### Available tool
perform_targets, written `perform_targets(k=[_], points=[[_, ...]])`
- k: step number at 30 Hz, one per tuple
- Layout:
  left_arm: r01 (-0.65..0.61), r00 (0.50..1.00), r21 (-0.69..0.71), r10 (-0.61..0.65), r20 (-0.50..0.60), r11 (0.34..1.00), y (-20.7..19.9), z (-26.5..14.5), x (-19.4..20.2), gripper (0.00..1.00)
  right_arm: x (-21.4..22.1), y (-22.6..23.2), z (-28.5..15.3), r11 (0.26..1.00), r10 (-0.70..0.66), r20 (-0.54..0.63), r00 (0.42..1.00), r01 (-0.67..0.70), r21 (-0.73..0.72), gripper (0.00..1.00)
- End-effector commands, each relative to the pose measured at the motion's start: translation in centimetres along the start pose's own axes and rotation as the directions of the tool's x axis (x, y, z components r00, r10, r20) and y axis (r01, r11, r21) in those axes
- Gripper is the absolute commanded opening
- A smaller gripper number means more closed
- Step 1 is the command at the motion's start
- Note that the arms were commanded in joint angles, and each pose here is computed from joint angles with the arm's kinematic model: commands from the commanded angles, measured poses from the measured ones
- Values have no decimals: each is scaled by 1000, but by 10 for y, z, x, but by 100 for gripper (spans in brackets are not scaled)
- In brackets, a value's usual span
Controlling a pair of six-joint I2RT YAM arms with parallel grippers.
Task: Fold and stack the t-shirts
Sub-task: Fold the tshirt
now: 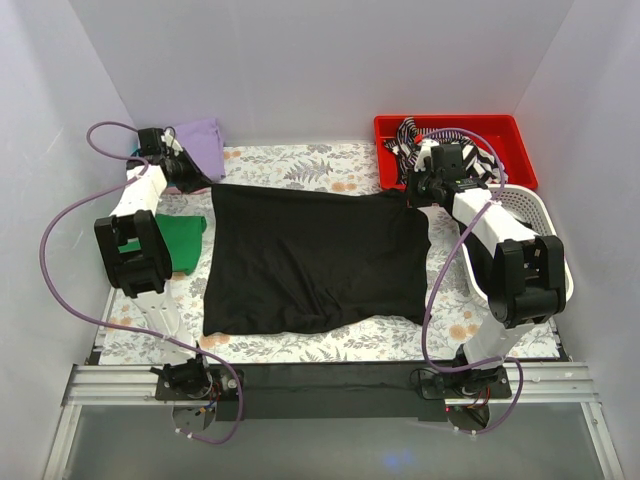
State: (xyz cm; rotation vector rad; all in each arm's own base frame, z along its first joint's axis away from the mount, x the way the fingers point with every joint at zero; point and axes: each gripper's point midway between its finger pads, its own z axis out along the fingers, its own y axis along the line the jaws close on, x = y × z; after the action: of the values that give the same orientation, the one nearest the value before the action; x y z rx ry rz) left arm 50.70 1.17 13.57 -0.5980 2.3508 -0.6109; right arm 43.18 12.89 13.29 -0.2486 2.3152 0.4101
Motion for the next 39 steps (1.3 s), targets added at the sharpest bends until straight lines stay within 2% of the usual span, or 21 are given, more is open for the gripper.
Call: perform_targets(k=[1, 8, 13, 25, 30, 33, 36, 37, 38, 39], points=[[-31, 998, 9, 30, 62, 999, -8, -26, -12, 0, -23, -4, -16, 999, -16, 63, 998, 14, 32, 1], [-12, 1000, 114, 10, 14, 993, -27, -49, 18, 0, -11, 29, -33, 993, -6, 52, 999, 12, -121, 1], [9, 1000, 92, -9, -1, 996, -18, -60, 44, 0, 25, 48, -37, 983, -27, -33, 999, 21, -182, 1], [45, 996, 6, -44, -75, 999, 11, -77, 105, 0, 102, 68, -46, 985, -8, -214, 977, -28, -168, 1], [56, 991, -63, -64, -121, 996, 35, -76, 138, 0, 127, 53, -49, 1000, 15, -253, 967, -19, -16, 1], [67, 986, -96, -80, -144, 993, 46, -74, 151, 0, 143, 52, -53, 999, 35, -289, 957, -34, 11, 1], [54, 989, -155, -74, -126, 986, 60, -75, 154, 0, 158, 52, -52, 999, 52, -325, 944, -44, 32, 12], [49, 990, -166, -70, -121, 985, 61, -75, 152, 6, 160, 50, -52, 998, 52, -327, 944, -39, 47, 31], [51, 990, -179, -73, -119, 983, 63, -76, 152, 29, 157, 48, -53, 997, 54, -311, 949, -36, 62, 37], [51, 991, -178, -71, -110, 983, 62, -77, 149, 33, 153, 44, -54, 996, 53, -295, 954, -29, 87, 41]])
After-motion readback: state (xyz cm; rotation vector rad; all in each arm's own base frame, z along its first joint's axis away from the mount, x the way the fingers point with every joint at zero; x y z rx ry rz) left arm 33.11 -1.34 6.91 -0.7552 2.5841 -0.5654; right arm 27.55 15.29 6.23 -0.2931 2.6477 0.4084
